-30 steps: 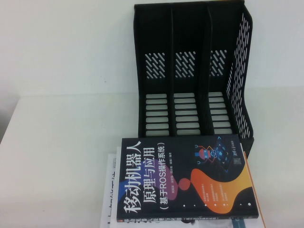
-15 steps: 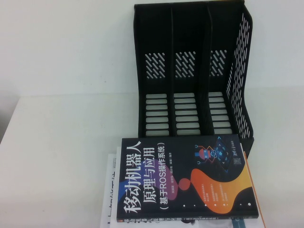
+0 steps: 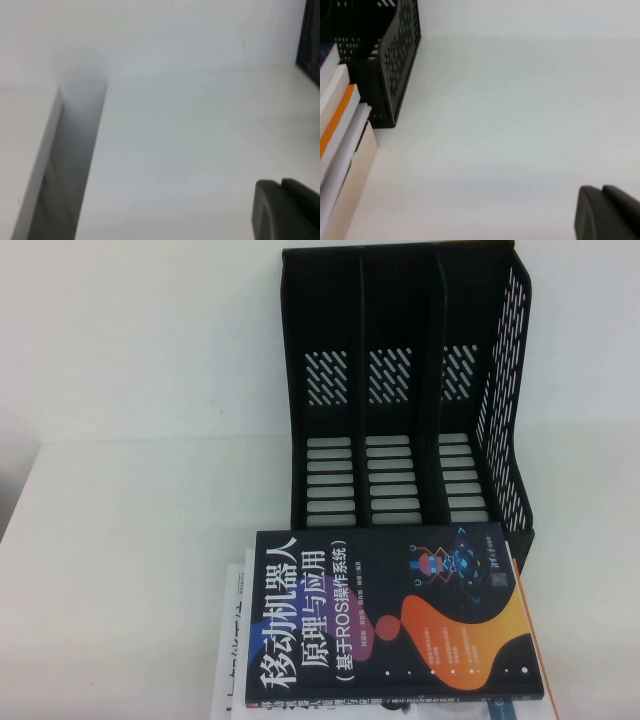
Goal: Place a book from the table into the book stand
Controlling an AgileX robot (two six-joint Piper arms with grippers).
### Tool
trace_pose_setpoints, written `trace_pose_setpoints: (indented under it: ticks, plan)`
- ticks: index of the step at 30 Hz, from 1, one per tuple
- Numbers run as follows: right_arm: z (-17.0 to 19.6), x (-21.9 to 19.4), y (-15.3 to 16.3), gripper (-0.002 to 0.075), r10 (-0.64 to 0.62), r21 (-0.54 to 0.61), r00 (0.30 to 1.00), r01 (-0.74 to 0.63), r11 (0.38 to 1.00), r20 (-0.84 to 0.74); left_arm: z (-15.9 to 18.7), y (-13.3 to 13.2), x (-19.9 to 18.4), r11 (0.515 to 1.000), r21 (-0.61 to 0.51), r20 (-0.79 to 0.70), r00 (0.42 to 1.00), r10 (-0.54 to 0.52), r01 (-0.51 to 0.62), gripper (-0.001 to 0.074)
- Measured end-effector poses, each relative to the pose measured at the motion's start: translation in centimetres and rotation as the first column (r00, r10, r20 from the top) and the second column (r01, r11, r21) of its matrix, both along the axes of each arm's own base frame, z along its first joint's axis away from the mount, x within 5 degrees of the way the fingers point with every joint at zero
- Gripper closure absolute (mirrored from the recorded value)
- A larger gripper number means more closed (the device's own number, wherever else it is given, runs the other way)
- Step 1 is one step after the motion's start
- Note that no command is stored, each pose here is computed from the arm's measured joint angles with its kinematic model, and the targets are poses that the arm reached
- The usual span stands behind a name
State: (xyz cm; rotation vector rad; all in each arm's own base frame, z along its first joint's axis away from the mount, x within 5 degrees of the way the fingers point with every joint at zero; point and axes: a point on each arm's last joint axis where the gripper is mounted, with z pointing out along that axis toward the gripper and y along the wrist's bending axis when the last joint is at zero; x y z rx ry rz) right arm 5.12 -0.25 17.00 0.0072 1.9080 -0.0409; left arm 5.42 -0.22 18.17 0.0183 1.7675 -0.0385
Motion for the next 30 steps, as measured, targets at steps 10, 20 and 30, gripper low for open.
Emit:
trace_pose_setpoints:
  ticks: [10,20,30]
  plan:
    - [0.0,0.0,0.0,0.0729,0.0,0.0,1.0,0.0,1.0,0.0,2.3,0.0,0.2,1.0,-0.015,0.249,0.968,0.006,-0.002,0.0739]
    - [0.4,0.2,-0.1,0.0729,0.006,-0.046,0.998,-0.003,0.999,0.067,4.6,0.1,-0.3,1.0,-0.023,0.485,0.874,0.014,-0.003,0.0739]
    - [5.1,0.3,0.3,0.0729,0.057,-0.07,0.831,-0.021,0.997,0.553,6.8,0.2,-1.3,0.999,-0.033,0.707,0.707,0.024,-0.001,0.0739]
